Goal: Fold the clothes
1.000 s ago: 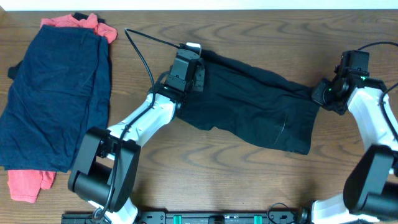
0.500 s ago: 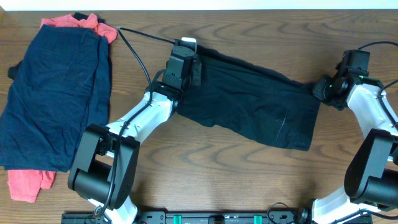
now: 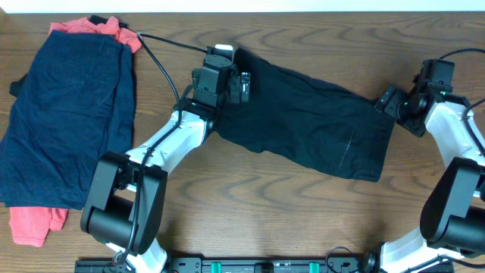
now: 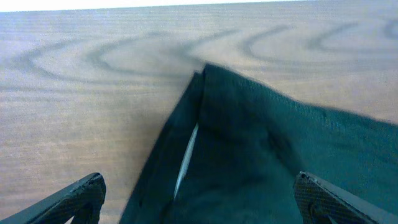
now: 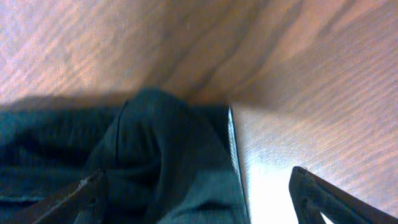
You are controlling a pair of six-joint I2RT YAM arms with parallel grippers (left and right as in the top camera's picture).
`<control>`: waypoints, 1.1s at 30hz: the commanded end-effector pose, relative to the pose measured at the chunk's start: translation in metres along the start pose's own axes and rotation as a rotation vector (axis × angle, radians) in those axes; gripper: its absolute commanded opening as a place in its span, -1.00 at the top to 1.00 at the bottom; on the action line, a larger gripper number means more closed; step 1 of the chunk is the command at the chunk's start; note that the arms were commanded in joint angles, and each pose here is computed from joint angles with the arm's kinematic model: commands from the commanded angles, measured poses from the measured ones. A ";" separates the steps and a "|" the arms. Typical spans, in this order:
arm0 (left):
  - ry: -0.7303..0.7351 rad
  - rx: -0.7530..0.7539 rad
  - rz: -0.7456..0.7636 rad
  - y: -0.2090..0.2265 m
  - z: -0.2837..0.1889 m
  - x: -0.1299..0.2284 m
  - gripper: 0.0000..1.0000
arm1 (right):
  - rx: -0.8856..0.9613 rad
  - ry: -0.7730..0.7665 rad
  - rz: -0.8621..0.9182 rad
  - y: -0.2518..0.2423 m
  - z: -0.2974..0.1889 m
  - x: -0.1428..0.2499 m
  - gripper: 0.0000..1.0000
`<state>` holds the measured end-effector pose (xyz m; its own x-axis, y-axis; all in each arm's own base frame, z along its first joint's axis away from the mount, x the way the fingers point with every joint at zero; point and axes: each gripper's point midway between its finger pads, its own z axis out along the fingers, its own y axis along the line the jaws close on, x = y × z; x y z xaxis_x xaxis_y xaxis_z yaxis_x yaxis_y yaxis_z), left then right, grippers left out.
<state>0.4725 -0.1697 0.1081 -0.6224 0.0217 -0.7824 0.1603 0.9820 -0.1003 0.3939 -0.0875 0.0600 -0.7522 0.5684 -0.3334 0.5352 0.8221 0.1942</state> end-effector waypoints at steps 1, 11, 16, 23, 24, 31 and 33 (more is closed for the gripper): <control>-0.033 0.054 0.005 -0.010 -0.025 -0.025 -0.96 | -0.075 -0.052 -0.007 0.019 -0.037 -0.020 -0.82; 0.117 0.018 0.053 0.004 -0.082 -0.006 -0.96 | -0.110 0.034 -0.165 0.058 -0.093 0.026 0.81; 0.196 -0.009 0.069 0.017 -0.095 0.010 -0.96 | -0.041 0.194 -0.191 0.054 -0.058 0.078 0.98; 0.261 -0.050 0.045 0.037 -0.096 0.024 -0.96 | 0.060 0.382 -0.153 0.024 -0.020 0.130 0.98; 0.265 -0.054 0.041 0.039 -0.096 0.024 -0.96 | 0.069 0.397 -0.152 0.021 -0.016 0.135 0.98; 0.280 -0.060 0.045 0.042 -0.097 0.028 -0.96 | 0.129 0.383 -0.185 0.004 0.028 0.142 0.81; 0.287 -0.056 0.081 0.042 -0.098 0.029 -0.96 | 0.131 0.387 -0.195 0.003 0.046 0.143 0.80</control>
<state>0.3840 -0.1098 0.1318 -0.8183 0.1004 -0.5659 0.1423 0.9894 -0.0303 0.3100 0.0002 -0.0053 -0.9128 0.4083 -0.0044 0.4064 0.9094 0.0884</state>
